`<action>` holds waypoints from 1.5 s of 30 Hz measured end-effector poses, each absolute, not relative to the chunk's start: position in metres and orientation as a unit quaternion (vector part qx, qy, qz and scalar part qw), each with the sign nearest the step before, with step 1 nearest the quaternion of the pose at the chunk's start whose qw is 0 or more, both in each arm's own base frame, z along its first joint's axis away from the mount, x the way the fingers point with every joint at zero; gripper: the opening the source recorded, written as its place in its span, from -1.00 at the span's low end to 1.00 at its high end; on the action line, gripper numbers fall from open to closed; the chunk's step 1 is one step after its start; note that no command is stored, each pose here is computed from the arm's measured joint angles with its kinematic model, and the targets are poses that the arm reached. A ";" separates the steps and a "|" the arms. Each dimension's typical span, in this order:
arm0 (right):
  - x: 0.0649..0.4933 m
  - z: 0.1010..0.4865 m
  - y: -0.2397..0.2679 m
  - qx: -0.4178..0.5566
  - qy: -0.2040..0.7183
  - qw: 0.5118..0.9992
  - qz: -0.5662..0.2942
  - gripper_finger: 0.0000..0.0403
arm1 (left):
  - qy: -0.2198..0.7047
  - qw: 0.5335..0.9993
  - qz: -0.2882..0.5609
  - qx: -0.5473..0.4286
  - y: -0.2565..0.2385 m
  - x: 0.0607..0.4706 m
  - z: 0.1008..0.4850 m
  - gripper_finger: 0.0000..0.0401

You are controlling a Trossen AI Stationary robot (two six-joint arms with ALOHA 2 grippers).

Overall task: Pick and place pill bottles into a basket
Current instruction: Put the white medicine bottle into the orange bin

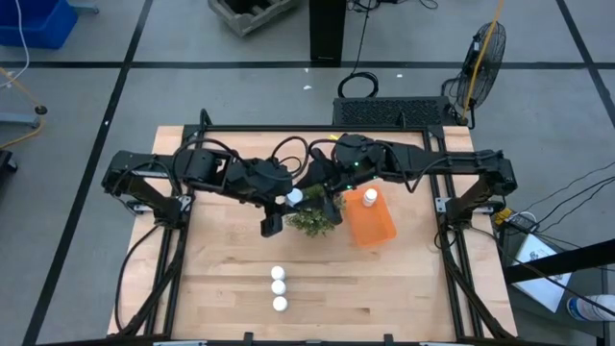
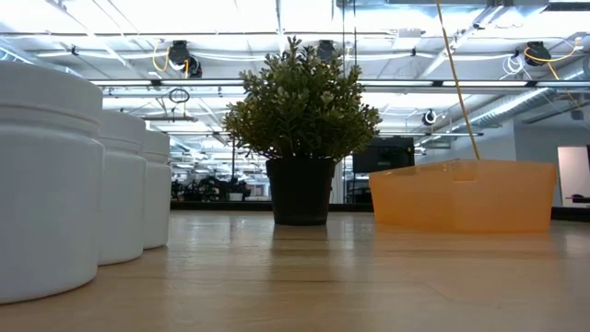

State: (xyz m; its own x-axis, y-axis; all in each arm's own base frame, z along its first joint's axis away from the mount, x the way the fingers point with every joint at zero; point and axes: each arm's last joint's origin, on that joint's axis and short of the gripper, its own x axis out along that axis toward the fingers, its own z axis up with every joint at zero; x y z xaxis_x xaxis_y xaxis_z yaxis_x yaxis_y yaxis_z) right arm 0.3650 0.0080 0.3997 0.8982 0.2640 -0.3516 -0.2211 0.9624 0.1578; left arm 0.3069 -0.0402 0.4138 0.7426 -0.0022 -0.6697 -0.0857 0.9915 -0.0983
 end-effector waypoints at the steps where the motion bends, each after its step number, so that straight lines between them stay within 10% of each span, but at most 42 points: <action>1: 0.365 0.400 0.008 0.057 0.187 0.973 0.125 -0.20 | 0.360 0.930 0.024 -0.064 -0.040 0.306 0.414 -0.16; 6: 0.360 0.404 0.008 0.064 0.185 0.973 0.124 -0.34 | 0.357 0.931 0.025 -0.070 -0.040 0.307 0.414 -0.16; 18: 0.286 0.419 0.011 0.028 0.298 0.954 0.011 -0.34 | 0.392 0.910 0.127 -0.029 -0.041 0.286 0.412 0.90; 45: 0.177 0.235 0.024 0.104 0.298 0.939 -0.133 -0.34 | 0.386 0.912 0.109 -0.089 -0.070 0.281 0.413 0.96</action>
